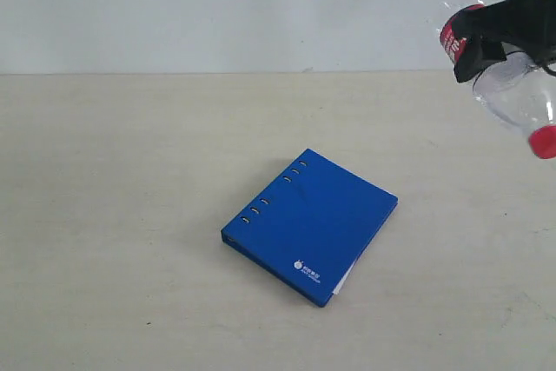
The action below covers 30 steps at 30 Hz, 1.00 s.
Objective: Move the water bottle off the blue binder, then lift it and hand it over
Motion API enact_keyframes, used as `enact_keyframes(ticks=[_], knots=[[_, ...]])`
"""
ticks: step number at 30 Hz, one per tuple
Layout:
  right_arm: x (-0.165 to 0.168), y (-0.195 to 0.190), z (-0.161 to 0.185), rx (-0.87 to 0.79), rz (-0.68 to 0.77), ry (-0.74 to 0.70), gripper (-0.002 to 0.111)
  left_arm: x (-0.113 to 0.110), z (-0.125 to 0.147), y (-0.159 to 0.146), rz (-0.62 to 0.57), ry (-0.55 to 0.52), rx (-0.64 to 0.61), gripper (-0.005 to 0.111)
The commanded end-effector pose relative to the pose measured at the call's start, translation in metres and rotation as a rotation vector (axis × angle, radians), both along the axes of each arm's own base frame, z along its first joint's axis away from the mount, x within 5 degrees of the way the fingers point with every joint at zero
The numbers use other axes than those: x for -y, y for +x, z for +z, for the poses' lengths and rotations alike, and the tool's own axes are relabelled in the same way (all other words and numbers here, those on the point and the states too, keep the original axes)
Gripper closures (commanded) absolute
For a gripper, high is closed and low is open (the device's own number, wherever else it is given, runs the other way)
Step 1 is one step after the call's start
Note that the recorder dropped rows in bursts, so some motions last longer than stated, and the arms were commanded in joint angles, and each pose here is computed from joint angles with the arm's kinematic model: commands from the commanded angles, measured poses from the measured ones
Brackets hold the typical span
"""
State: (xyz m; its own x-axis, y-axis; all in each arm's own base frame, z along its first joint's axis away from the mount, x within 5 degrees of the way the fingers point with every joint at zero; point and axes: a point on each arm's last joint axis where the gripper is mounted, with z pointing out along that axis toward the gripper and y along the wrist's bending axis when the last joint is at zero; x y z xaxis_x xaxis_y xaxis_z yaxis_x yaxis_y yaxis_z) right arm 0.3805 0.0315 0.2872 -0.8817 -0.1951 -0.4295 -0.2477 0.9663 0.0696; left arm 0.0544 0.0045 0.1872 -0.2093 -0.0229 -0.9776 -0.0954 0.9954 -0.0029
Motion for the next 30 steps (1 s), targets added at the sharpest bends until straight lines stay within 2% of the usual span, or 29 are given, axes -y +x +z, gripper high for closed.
enact_keyframes(ticks=[1, 5, 7, 13, 16, 20, 23, 26, 28, 30], knots=[[-0.04, -0.012, 0.022, 0.02, 0.174, -0.45, 0.109, 0.0, -0.001, 0.0, -0.007, -0.004, 0.004, 0.099], [-0.077, -0.025, 0.029, 0.035, 0.321, -0.805, 0.109, 0.0, -0.001, 0.0, -0.007, -0.004, 0.004, 0.099], [-0.091, -0.027, 0.028, 0.063, 0.401, -0.897, 0.109, 0.0, -0.001, 0.0, -0.007, -0.004, 0.004, 0.099], [-0.127, -0.034, 0.009, 0.033, 0.564, -0.889, 0.109, 0.0, -0.001, 0.0, -0.007, -0.004, 0.004, 0.099], [-0.132, -0.031, -0.007, -0.017, 0.605, -0.871, 0.109, 0.0, -0.001, 0.0, -0.007, -0.004, 0.004, 0.099], [-0.129, -0.034, -0.022, -0.077, 0.712, -0.934, 0.109, 0.0, -0.001, 0.0, -0.007, -0.004, 0.004, 0.099], [-0.118, -0.032, -0.028, -0.069, 0.685, -1.085, 0.109, 0.0, -0.001, 0.0, -0.007, -0.004, 0.004, 0.099], [-0.11, -0.027, -0.026, 0.0, 0.562, -1.19, 0.109, 0.0, -0.001, 0.0, -0.007, -0.004, 0.004, 0.099], [-0.11, -0.029, -0.03, -0.027, 0.593, -1.18, 0.109, 0.0, -0.001, 0.0, -0.007, -0.004, 0.004, 0.099], [-0.114, -0.036, -0.039, -0.112, 0.696, -1.082, 0.109, 0.0, -0.001, 0.0, -0.007, -0.004, 0.004, 0.099]])
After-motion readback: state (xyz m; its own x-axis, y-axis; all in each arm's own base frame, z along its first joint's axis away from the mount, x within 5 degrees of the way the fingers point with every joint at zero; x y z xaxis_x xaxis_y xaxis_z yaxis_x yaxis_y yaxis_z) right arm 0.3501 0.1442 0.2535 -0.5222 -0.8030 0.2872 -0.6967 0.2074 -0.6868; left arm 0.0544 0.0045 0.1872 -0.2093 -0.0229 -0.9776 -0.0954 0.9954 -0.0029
